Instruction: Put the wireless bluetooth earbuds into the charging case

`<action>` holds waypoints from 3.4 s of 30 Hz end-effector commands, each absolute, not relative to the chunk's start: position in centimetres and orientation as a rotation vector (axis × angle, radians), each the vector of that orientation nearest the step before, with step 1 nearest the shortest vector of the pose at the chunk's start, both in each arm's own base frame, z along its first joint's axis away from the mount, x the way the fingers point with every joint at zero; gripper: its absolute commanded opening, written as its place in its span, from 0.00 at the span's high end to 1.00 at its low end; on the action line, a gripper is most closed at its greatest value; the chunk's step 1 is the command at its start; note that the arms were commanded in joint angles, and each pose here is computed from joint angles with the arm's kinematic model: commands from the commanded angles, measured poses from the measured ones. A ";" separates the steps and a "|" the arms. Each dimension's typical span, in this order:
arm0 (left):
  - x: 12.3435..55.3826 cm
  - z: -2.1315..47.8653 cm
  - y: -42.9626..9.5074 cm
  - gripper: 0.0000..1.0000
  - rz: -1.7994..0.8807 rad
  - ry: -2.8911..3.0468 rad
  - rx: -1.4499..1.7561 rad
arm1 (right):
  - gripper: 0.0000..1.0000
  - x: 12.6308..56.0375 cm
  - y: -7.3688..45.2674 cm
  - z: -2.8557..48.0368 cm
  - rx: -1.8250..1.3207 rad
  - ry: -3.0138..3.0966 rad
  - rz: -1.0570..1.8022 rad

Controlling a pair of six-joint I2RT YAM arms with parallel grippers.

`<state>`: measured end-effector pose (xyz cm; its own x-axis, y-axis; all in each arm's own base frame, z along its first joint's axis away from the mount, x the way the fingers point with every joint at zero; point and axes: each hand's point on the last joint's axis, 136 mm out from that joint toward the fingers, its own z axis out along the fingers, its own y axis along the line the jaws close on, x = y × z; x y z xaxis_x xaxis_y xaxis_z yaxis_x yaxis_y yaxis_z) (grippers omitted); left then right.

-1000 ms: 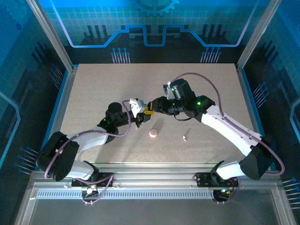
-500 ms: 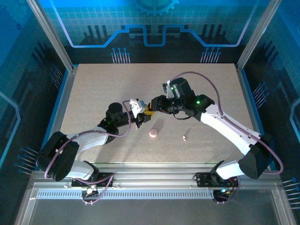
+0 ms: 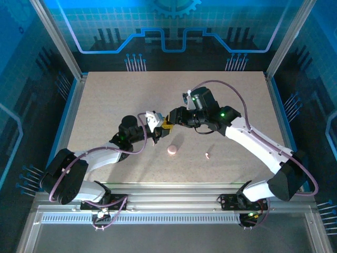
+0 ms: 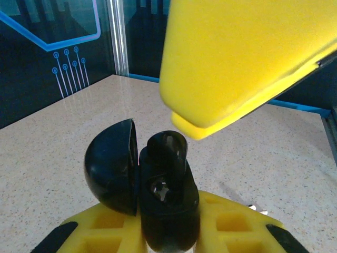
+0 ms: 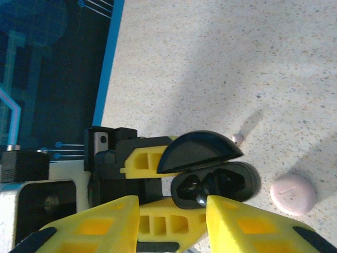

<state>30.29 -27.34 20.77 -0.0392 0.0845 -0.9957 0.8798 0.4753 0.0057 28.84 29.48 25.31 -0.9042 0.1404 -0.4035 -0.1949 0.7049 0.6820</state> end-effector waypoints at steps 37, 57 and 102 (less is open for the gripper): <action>29.3 21.8 -27.4 0.79 -0.703 1.414 0.952 | 0.66 29.2 30.2 26.3 -0.030 2.495 1.110; 29.6 22.0 -27.4 0.79 -0.698 1.420 0.946 | 0.67 29.1 30.9 27.0 -0.089 2.476 1.140; 29.9 17.1 -26.1 0.78 -0.648 1.576 0.907 | 0.56 38.6 14.7 14.3 -1.517 2.225 0.384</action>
